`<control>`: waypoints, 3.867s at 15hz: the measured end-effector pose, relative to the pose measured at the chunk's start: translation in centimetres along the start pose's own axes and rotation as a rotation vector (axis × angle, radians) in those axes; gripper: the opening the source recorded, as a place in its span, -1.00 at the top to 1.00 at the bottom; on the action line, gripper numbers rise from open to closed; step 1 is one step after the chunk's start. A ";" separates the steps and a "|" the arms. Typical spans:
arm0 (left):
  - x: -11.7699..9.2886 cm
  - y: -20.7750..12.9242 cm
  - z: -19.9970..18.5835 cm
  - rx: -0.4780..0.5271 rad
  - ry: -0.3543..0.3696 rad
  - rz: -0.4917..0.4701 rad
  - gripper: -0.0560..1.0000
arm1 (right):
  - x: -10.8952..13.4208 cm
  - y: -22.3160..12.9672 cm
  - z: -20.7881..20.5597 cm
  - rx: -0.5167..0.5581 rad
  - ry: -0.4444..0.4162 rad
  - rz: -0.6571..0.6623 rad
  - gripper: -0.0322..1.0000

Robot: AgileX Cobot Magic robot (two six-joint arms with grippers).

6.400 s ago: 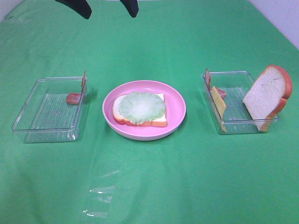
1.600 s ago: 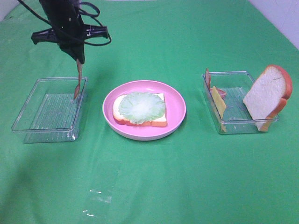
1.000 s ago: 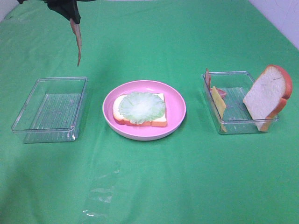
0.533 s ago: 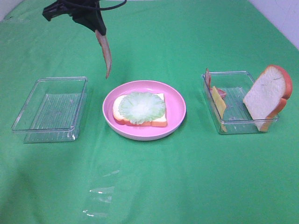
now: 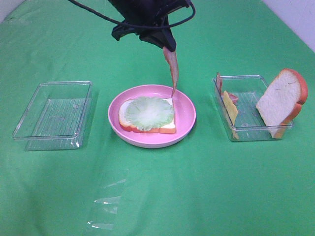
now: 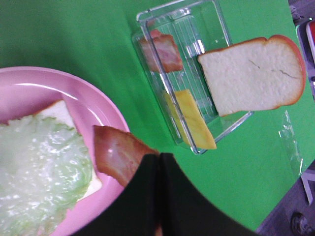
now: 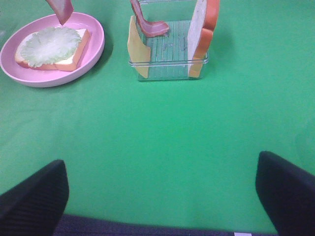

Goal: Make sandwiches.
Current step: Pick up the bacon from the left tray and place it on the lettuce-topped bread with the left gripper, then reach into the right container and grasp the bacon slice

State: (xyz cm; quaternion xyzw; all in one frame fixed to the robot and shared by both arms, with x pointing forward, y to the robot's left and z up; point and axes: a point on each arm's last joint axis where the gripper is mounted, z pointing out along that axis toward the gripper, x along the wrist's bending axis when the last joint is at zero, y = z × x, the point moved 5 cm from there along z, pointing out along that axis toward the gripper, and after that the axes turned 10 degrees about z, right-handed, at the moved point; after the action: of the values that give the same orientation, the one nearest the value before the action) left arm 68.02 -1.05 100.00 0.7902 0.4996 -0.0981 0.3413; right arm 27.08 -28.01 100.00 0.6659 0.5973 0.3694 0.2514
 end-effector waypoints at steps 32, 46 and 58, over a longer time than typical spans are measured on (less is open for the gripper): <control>7.7 -2.5 3.0 0.194 0.388 0.103 -0.98 | 0.0 0.0 0.0 0.000 0.000 0.000 -0.97; 14.2 -8.6 -10.1 0.307 0.533 -0.001 -0.98 | 0.0 0.0 0.0 0.000 0.000 0.000 -0.97; 5.0 -30.4 -29.7 -0.267 0.716 -0.110 -0.98 | 0.0 0.0 0.0 0.000 0.000 0.000 -0.97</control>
State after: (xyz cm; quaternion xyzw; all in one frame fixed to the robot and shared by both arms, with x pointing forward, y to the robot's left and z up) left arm 38.90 29.58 106.32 0.6950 0.6373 0.2318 0.2392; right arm 27.08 -28.01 100.00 0.6659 0.5973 0.3694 0.2514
